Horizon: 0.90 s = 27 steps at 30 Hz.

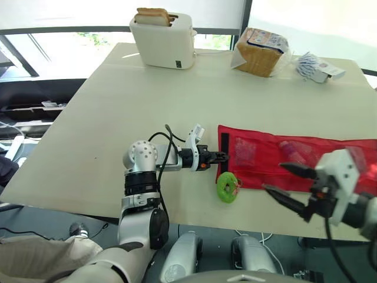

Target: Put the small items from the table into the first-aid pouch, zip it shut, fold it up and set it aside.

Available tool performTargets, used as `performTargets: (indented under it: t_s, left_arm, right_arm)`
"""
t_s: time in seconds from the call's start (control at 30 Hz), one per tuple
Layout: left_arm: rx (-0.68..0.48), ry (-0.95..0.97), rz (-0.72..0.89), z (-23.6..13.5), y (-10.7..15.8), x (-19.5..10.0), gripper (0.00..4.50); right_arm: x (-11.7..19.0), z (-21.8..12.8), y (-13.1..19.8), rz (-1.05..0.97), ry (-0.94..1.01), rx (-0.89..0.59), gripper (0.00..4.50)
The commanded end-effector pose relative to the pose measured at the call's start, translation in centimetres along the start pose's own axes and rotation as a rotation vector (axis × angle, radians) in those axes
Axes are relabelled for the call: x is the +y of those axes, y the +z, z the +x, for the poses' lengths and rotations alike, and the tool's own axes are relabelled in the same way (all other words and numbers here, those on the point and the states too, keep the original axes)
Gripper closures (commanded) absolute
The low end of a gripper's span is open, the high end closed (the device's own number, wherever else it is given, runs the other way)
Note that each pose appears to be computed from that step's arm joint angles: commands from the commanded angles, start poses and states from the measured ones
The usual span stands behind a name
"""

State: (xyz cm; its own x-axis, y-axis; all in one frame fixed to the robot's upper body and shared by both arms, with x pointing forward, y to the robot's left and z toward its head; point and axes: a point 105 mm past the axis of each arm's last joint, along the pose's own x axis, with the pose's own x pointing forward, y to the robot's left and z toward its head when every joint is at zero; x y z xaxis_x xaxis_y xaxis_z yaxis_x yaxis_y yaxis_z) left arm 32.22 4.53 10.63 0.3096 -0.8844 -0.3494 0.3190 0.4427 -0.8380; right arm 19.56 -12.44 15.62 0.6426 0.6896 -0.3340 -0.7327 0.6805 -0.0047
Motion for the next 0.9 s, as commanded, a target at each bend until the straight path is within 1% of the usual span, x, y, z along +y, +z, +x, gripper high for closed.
performTargets:
  t_s: [0.03,0.2,0.27,0.33,0.4,0.57,0.63,0.67,0.7,0.8,0.83,0.9]
  left_arm:
    - [-0.032,-0.038,0.042,-0.2,0.8,-1.5,4.42]
    - [-0.029,-0.032,0.046,-0.1,0.8,-1.5,4.42]
    - [-0.026,-0.03,0.051,-0.1,0.7,-1.5,4.5]
    - [-0.026,-0.029,0.056,-0.1,0.7,-1.6,4.5]
    - [-0.029,-0.029,0.059,-0.2,0.7,-1.6,4.5]
    - [-0.042,-0.026,0.063,-0.4,0.8,-1.5,4.5]
    - [-0.045,-0.023,0.064,-0.5,0.8,-1.5,4.5]
    - [-0.046,-0.022,0.064,-0.5,0.8,-1.5,4.5]
    - [-0.047,-0.019,0.064,-0.5,0.8,-1.4,4.5]
    - [-0.05,-0.009,0.064,-0.7,0.9,-1.1,4.5]
    - [-0.051,-0.005,0.065,-0.8,0.9,-1.1,4.5]
    - [-0.054,0.001,0.069,-0.9,1.0,-0.9,4.5]
  right_arm:
    - [1.4,2.9,-0.8,-0.038,0.039,0.015,0.62]
    - [0.9,5.9,-1.4,-0.072,0.092,0.043,0.62]
    - [1.0,7.0,-1.8,-0.083,0.132,0.066,1.11]
    - [0.4,8.0,-2.5,-0.146,0.128,0.126,1.11]
    - [0.0,8.3,-2.7,-0.184,0.123,0.15,1.11]
    - [-0.3,9.0,-2.3,-0.202,0.123,0.136,1.11]
    - [-0.3,9.3,-2.0,-0.206,0.12,0.119,2.21]
    - [-0.3,9.4,-1.9,-0.205,0.117,0.11,2.48]
    - [-0.3,9.4,-1.6,-0.191,0.116,0.085,2.86]
    - [-0.3,9.3,-1.0,-0.152,0.107,0.028,4.26]
    - [-0.4,9.1,-0.8,-0.14,0.101,0.014,4.45]
    - [-0.8,8.7,-0.7,-0.106,0.07,-0.011,4.45]
